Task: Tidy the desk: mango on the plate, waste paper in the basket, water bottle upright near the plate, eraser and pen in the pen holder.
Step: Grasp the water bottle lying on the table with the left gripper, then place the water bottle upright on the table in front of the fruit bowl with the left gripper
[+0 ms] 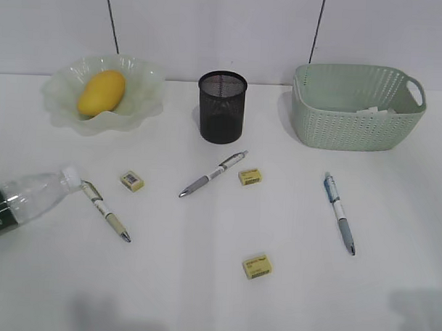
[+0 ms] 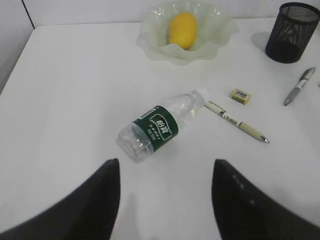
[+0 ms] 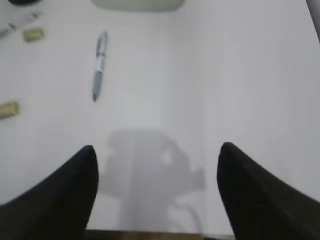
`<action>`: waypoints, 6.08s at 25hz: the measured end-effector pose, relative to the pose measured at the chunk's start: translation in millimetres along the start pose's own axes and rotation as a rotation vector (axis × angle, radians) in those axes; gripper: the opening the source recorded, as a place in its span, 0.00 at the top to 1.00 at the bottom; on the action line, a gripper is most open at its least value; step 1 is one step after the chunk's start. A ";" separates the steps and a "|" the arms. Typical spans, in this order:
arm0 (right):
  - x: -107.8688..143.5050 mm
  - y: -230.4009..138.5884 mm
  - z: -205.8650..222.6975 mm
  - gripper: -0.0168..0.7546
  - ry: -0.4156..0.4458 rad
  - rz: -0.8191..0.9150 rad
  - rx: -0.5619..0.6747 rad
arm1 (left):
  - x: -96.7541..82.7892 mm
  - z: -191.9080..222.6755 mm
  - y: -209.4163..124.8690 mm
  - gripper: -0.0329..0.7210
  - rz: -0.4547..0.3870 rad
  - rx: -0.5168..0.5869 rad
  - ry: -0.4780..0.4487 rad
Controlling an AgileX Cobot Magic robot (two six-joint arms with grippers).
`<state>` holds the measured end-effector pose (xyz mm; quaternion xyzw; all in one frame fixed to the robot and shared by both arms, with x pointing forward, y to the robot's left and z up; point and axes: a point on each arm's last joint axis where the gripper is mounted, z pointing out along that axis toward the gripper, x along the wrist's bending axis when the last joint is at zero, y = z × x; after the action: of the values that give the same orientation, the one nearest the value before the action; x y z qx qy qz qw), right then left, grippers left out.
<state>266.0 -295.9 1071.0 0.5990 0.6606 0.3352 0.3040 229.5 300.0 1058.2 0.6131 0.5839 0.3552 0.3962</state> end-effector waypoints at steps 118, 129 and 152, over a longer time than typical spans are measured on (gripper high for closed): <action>4.7 -33.2 -17.0 0.33 0.057 0.018 -0.187 | -25.2 348.8 39.7 0.14 0.740 1.089 -0.303; 4.9 -33.2 -17.0 0.33 0.059 0.019 -0.187 | -25.3 369.4 19.6 0.18 0.774 1.088 -0.352; 5.1 -33.2 -17.1 0.33 0.061 0.020 -0.187 | -28.7 359.1 53.0 0.30 0.607 0.968 -0.294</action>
<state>232.3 -294.1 1054.3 0.5641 0.6295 0.4164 0.3348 573.2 245.7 951.0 0.9067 0.4169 0.0569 0.0287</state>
